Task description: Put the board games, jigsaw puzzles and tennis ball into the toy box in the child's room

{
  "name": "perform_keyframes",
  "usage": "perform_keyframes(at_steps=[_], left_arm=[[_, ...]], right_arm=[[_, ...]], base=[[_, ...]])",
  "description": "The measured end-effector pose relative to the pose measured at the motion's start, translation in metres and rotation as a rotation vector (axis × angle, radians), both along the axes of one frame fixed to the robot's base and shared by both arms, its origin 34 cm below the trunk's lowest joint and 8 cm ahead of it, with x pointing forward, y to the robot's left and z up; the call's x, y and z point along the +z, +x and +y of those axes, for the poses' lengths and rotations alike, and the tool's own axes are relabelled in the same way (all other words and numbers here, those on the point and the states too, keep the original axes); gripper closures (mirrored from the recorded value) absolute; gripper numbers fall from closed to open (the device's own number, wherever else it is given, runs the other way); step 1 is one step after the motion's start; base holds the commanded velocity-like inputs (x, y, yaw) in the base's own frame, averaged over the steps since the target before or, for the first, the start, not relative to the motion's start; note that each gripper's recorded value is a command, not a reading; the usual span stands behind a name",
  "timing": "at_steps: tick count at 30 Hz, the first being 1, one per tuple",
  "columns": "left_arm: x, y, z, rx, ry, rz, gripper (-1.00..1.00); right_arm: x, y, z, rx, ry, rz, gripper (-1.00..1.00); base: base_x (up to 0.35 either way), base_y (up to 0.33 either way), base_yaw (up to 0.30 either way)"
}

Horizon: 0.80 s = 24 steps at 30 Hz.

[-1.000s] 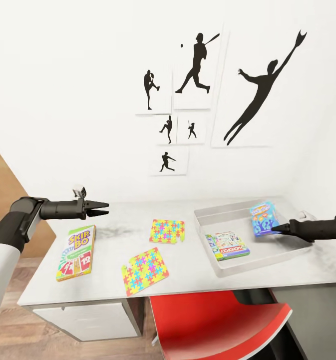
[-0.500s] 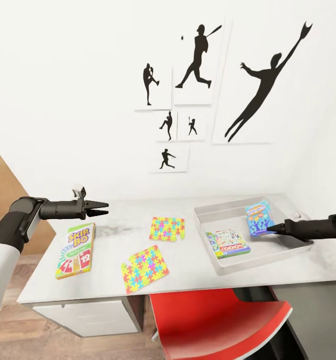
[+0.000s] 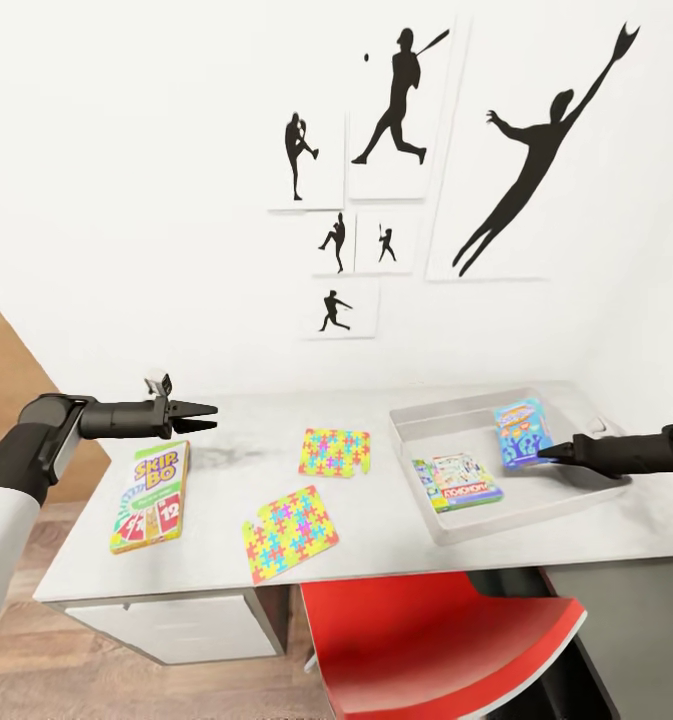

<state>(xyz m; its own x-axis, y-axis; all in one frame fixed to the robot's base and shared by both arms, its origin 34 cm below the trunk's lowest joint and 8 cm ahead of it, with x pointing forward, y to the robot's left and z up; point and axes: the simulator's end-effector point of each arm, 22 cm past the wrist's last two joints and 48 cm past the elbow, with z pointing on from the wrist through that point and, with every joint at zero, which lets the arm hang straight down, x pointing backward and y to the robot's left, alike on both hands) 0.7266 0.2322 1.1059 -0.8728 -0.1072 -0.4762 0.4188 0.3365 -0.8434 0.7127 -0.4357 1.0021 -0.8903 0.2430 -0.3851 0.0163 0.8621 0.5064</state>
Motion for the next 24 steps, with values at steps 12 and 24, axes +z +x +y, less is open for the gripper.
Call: perform_keyframes(at_steps=[12,24], left_arm=[[-0.001,0.001,0.003,0.006,-0.001,0.002,-1.0],[-0.009,0.003,0.001,0.006,-0.009,0.017,-1.0]], right_arm=[[-0.004,-0.003,-0.009,-0.016,-0.008,0.014,1.0],[-0.017,-0.002,-0.02,-0.038,-0.028,0.043,1.0]], base=[[0.0,0.0,0.0],[0.0,0.0,0.0]])
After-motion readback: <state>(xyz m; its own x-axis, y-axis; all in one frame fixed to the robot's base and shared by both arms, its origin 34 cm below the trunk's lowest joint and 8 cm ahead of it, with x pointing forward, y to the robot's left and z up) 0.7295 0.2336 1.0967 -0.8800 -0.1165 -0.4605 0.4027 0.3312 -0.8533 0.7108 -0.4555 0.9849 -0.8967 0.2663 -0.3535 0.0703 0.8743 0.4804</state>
